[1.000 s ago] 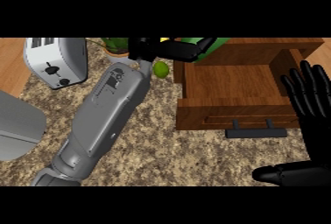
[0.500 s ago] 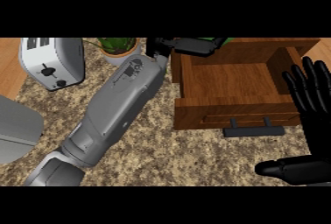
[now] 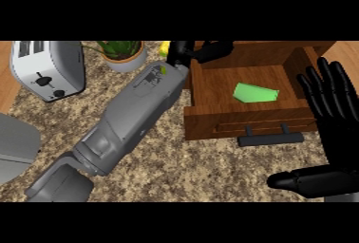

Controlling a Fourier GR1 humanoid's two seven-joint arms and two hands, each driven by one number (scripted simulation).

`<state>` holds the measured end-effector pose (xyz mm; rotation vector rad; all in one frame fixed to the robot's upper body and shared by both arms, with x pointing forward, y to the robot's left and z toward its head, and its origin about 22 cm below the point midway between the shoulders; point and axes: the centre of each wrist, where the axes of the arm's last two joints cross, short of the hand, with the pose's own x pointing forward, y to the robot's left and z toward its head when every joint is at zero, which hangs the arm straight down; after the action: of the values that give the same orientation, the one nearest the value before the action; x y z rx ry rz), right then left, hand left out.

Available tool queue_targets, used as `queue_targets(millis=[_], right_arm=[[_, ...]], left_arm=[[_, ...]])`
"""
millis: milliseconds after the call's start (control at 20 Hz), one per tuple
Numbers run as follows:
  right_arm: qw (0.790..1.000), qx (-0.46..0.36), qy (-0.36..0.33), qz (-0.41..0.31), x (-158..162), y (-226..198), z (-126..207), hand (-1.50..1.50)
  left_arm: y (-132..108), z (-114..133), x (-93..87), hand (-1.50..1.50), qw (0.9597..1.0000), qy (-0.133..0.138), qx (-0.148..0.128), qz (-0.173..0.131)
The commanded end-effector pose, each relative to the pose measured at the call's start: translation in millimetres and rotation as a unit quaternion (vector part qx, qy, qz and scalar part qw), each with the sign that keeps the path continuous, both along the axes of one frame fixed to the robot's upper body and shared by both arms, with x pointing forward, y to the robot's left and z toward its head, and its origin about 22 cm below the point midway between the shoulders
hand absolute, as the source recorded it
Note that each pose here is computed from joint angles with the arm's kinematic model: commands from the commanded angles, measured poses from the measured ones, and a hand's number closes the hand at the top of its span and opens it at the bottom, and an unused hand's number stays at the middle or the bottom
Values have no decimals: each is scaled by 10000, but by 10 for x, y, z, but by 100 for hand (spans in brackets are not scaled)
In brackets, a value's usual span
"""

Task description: Pick up the cup, place it into the drawer and close the drawer

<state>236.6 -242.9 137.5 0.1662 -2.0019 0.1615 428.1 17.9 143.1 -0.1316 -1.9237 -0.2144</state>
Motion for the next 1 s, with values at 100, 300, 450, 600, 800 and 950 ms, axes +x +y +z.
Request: queue_targets(millis=[100, 300, 450, 600, 800, 950], right_arm=[[9999, 25, -23, 162, -140, -6, -66, -150], [9998, 47, -135, 165, 91, -78, -33, -150], [9990, -30, -177, 406, 34, -14, 61, -150], [9993, 65, -102, 360, 22, 33, 132, -150], [9987, 167, -131, 468, -24, -10, 68, -150], [9987, 284, -75, 414, 93, -79, 35, -150]], left_arm=[[-48, 25, 37, 150, 9995, 76, 290, 48], [-29, -127, 21, 150, 9959, 23, 885, 164], [-37, -132, 29, -150, 9927, -25, 1166, 322], [-41, -265, -46, -150, 9947, 80, 988, 281], [-137, -23, -25, -150, 9984, -33, 549, 86], [-176, -24, -92, -150, 9999, -46, 67, -119]])
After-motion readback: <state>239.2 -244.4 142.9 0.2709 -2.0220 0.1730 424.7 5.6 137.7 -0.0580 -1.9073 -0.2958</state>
